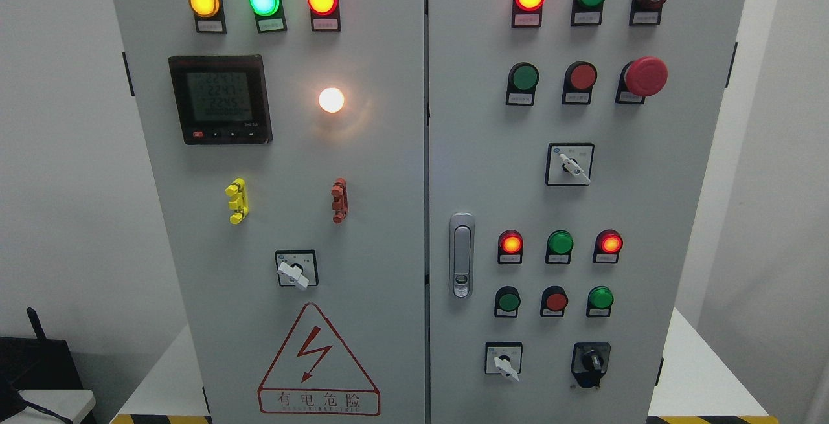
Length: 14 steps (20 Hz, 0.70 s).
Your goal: Turn on light switch 1
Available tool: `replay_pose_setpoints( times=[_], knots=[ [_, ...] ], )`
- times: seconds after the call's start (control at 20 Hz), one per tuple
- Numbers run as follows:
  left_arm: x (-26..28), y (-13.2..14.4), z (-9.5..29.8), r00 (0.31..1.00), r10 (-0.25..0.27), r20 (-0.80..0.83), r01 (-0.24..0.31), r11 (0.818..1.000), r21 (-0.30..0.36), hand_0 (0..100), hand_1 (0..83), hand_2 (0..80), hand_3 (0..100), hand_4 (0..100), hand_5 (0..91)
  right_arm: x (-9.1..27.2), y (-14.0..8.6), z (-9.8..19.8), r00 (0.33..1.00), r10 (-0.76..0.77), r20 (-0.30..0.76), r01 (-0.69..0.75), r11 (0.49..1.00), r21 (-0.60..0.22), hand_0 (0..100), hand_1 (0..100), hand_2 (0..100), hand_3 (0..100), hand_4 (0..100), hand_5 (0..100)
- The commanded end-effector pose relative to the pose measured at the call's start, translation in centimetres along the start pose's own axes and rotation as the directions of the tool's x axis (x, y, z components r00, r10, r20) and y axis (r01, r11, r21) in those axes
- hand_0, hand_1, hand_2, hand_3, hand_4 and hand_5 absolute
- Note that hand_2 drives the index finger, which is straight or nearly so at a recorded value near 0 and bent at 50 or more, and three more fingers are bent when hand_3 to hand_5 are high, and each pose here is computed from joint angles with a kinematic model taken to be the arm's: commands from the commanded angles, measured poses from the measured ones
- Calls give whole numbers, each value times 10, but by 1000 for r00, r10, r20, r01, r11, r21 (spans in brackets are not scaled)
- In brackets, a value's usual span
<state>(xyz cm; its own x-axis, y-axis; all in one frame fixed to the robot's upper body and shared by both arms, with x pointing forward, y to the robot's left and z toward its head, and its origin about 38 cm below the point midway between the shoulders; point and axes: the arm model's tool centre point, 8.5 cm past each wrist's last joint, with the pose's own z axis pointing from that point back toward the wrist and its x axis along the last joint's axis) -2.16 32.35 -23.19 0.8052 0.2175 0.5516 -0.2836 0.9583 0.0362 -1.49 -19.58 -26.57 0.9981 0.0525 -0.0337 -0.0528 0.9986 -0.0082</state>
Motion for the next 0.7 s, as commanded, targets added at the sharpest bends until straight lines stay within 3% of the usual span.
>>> replay_pose_setpoints(
  times=[0.0, 0.3, 0.45, 0.65],
  knots=[
    [-102, -54, 52, 892, -102, -441, 19, 982, -188, 667, 0, 0, 0, 10, 61, 0, 0, 0, 1000, -18, -2, 18, 1000, 2, 120, 389, 0, 0, 0, 0],
    [-81, -68, 28, 839, -236, -490, 100, 952, -288, 610, 0, 0, 0, 0, 34, 0, 0, 0, 1000, -18, -2, 18, 1000, 2, 120, 389, 0, 0, 0, 0],
    [-70, -74, 18, 846, -254, -468, 136, 953, -271, 595, 0, 0, 0, 0, 17, 0, 0, 0, 1000, -17, -1, 17, 1000, 2, 120, 389, 0, 0, 0, 0],
    [-69, -74, 17, 847, -256, -467, 141, 953, -266, 583, 0, 0, 0, 0, 10, 0, 0, 0, 1000, -18, -2, 18, 1000, 2, 120, 389, 0, 0, 0, 0]
  ],
)
